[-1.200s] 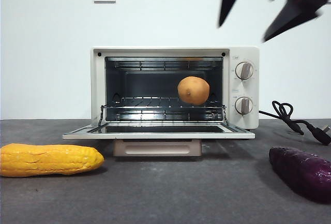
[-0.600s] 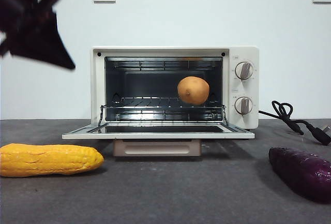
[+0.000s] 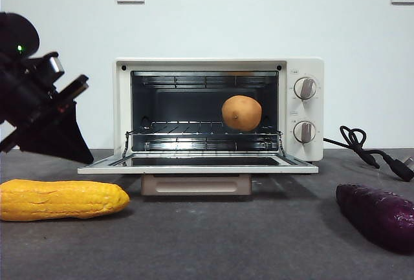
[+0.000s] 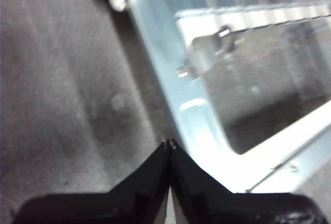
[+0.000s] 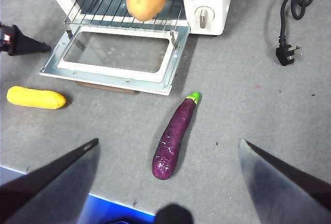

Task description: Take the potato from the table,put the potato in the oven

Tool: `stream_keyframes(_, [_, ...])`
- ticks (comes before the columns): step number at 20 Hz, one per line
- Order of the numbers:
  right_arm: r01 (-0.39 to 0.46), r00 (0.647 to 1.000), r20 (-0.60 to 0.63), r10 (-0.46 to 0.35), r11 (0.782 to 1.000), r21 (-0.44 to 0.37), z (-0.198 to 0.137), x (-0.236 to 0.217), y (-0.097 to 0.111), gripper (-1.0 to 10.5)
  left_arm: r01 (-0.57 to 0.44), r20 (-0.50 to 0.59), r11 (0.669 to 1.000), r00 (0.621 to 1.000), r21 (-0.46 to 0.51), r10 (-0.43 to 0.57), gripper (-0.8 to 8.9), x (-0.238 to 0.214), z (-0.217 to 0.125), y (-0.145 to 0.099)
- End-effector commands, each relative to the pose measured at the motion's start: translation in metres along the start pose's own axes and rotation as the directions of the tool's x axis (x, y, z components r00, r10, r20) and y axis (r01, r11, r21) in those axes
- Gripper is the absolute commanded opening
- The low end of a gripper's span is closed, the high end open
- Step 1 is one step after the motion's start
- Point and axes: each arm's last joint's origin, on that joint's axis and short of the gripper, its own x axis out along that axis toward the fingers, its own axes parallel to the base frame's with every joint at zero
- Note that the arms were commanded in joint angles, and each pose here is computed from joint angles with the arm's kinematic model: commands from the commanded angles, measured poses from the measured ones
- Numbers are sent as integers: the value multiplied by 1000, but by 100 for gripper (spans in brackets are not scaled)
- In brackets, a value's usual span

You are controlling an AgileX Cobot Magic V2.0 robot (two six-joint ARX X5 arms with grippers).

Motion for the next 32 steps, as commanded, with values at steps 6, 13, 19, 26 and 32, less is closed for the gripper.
stream_keyframes(6, [-5, 1000, 13, 4, 1000, 23, 1, -1, 0, 442, 54, -62, 998, 996, -36, -56, -9, 22, -11, 9])
stream_keyframes(13, [-7, 1000, 25, 7, 1000, 24, 2, -1, 0, 442, 139, -78, 990, 987, -29, -141, -9, 29, -13, 1])
stream_keyframes(19, [-7, 1000, 25, 7, 1000, 25, 2, -1, 0, 442, 226, -23, 972, 973, -69, -228, -9, 26, -6, 3])
stream_keyframes(26, [-7, 1000, 25, 7, 1000, 25, 2, -1, 0, 442, 340, 99, 937, 938, -85, -332, -8, 21, 10, 2])
stream_keyframes(32, [-7, 1000, 25, 7, 999, 33, 2, -1, 0, 442, 373, 286, 927, 893, -41, -346, -8, 14, 34, -3])
